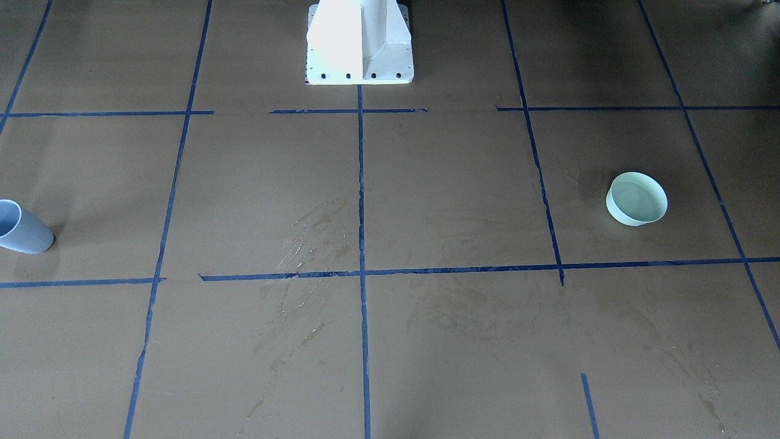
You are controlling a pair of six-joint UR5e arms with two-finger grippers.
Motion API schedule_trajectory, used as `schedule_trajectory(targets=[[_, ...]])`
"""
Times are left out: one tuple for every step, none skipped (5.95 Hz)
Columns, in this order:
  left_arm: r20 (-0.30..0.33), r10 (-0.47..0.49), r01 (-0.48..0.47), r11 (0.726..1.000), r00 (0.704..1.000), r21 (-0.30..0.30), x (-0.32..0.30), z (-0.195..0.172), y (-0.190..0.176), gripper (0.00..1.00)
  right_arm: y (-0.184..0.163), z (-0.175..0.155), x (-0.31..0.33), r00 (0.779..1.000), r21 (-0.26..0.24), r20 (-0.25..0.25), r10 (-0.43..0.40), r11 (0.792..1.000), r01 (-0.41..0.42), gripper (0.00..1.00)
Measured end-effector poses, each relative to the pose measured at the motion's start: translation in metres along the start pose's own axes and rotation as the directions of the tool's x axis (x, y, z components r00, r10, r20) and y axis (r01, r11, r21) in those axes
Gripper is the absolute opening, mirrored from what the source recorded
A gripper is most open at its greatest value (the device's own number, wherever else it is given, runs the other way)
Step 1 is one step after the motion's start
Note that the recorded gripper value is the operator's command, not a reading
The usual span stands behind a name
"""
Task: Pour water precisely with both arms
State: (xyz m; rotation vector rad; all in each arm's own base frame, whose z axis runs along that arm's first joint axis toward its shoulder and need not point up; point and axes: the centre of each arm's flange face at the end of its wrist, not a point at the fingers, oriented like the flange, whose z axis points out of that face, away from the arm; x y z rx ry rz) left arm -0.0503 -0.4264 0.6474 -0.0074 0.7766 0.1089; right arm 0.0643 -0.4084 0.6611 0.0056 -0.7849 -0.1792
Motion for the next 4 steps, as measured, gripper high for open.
schedule_trajectory(targets=[[0.000, 0.003, -0.003, 1.000, 1.000, 0.002, 0.001, -0.001, -0.001, 1.00, -0.011, 0.008, -0.008, 1.000, -0.023, 0.000, -0.022, 1.000, 0.022, 1.00], [-0.001, 0.006, -0.006, 1.000, 1.000, 0.005, 0.002, -0.002, -0.002, 1.00, -0.019, 0.014, -0.011, 1.000, -0.039, 0.000, -0.027, 0.999, 0.027, 1.00], [-0.001, 0.009, -0.009, 1.000, 1.000, 0.008, 0.003, -0.003, -0.003, 1.00, -0.022, 0.017, -0.010, 1.000, -0.046, 0.000, -0.025, 0.999, 0.025, 1.00], [-0.001, 0.012, -0.012, 1.000, 1.000, 0.011, 0.004, -0.004, -0.004, 1.00, -0.022, 0.018, -0.009, 1.000, -0.047, 0.000, -0.026, 0.999, 0.026, 1.00]])
